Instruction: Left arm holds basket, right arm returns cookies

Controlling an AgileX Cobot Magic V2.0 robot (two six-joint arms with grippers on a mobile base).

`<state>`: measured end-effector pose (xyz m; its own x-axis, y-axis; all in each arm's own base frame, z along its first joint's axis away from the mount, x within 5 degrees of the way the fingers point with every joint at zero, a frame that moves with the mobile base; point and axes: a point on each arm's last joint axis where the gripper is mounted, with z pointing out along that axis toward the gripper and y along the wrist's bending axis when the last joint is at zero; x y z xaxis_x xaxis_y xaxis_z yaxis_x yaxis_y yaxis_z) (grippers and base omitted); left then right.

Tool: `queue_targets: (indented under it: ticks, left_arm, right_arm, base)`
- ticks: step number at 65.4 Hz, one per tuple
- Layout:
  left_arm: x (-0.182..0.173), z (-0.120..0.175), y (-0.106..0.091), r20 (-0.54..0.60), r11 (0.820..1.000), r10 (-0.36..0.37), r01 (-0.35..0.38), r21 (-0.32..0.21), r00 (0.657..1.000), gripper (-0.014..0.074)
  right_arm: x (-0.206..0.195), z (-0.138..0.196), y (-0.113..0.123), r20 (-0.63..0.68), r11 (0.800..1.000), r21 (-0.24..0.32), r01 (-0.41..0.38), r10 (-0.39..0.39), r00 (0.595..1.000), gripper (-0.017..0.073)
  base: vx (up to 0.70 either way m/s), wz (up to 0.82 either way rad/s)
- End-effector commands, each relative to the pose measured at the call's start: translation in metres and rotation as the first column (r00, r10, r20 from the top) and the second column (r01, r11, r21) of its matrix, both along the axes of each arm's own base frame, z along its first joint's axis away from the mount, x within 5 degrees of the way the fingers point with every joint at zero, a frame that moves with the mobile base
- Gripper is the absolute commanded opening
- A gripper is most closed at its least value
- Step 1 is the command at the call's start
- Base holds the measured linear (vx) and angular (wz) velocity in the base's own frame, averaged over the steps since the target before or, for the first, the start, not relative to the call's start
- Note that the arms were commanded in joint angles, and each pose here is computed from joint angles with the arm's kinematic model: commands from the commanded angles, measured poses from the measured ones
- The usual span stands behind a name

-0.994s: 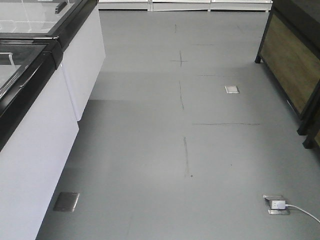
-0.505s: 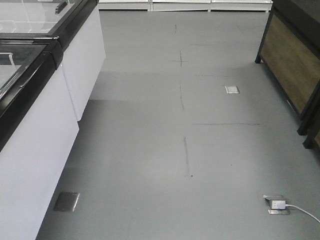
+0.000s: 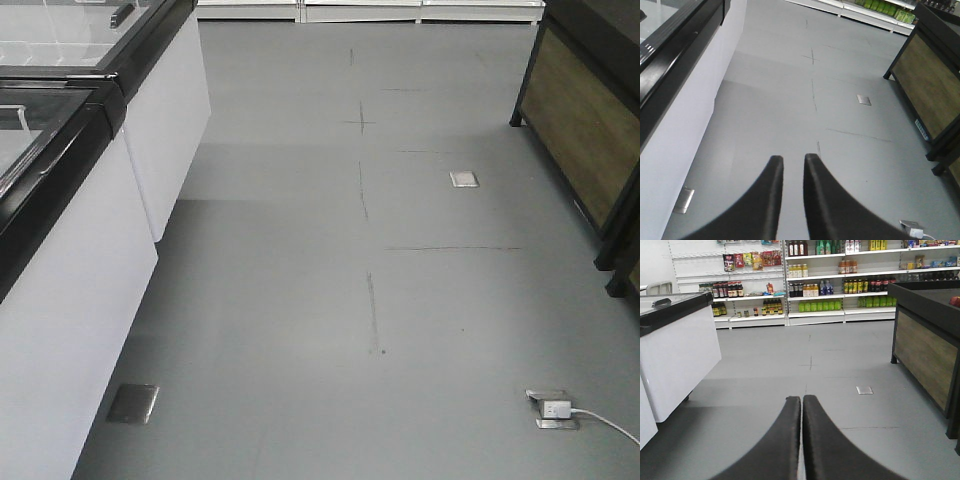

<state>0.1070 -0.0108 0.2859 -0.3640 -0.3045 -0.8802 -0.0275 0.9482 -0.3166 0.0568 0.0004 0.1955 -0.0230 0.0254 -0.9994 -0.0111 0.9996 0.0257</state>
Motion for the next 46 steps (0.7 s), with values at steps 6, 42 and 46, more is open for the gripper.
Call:
queue_targets:
  ticks: [6, 42, 46]
  left_arm:
    - [0.008, 0.037, 0.003, 0.038, 0.996, 0.066, -0.064, -0.054, 0.997, 0.0281]
    - [0.024, 0.089, 0.048, -0.032, 0.848, 0.528, -0.529, -0.043, 0.849, 0.0346]
    - [0.027, 0.098, 0.054, -0.041, 0.819, 0.571, -0.572, -0.042, 0.820, 0.0346]
  right_arm:
    - [-0.001, 0.008, 0.000, 0.087, 1.000, -0.011, -0.002, 0.003, 0.996, -0.0009]
    - [-0.001, 0.008, 0.000, 0.087, 1.000, -0.011, -0.002, 0.003, 0.996, -0.0009]
    - [-0.001, 0.008, 0.000, 0.087, 1.000, -0.011, -0.002, 0.003, 0.996, -0.0009]
  base:
    - [0.00, 0.00]
    - [0.00, 0.00]
    - [0.00, 0.00]
